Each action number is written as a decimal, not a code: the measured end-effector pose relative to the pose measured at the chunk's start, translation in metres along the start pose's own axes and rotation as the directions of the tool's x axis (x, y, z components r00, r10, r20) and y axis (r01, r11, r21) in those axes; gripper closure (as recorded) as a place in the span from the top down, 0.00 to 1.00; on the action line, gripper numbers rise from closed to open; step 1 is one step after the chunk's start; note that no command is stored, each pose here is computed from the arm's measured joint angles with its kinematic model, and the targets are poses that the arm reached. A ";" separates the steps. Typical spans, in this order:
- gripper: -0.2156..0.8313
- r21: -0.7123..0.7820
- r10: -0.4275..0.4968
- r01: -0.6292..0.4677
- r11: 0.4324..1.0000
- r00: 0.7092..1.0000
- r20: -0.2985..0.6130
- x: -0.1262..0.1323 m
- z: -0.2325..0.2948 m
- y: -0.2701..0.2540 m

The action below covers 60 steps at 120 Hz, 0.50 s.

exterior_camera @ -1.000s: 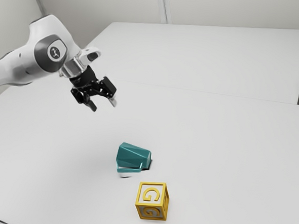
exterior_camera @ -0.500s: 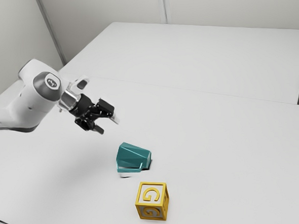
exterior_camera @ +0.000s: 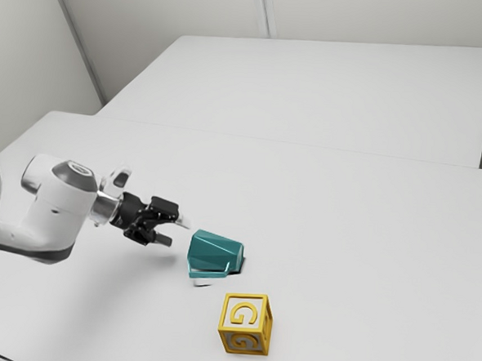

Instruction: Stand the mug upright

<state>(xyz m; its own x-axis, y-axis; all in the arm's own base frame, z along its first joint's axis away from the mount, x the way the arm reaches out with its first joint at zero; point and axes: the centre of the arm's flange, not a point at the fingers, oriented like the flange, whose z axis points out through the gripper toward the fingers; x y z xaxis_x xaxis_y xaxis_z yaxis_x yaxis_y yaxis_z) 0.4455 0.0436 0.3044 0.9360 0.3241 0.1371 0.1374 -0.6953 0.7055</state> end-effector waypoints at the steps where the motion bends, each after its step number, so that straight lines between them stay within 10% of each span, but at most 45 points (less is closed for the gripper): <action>1: 0.78 -0.002 0.000 0.000 1.000 1.000 -0.001 -0.001 0.001 -0.001; 60: 0.78 -0.087 0.121 -0.126 0.988 0.991 -0.062 -0.014 0.022 -0.004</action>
<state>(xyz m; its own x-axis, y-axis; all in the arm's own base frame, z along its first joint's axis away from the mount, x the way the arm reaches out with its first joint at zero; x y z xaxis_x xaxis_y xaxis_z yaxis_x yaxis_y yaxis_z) 0.4390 0.0275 0.2845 0.9239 0.2767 0.2644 -0.0105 -0.6724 0.7401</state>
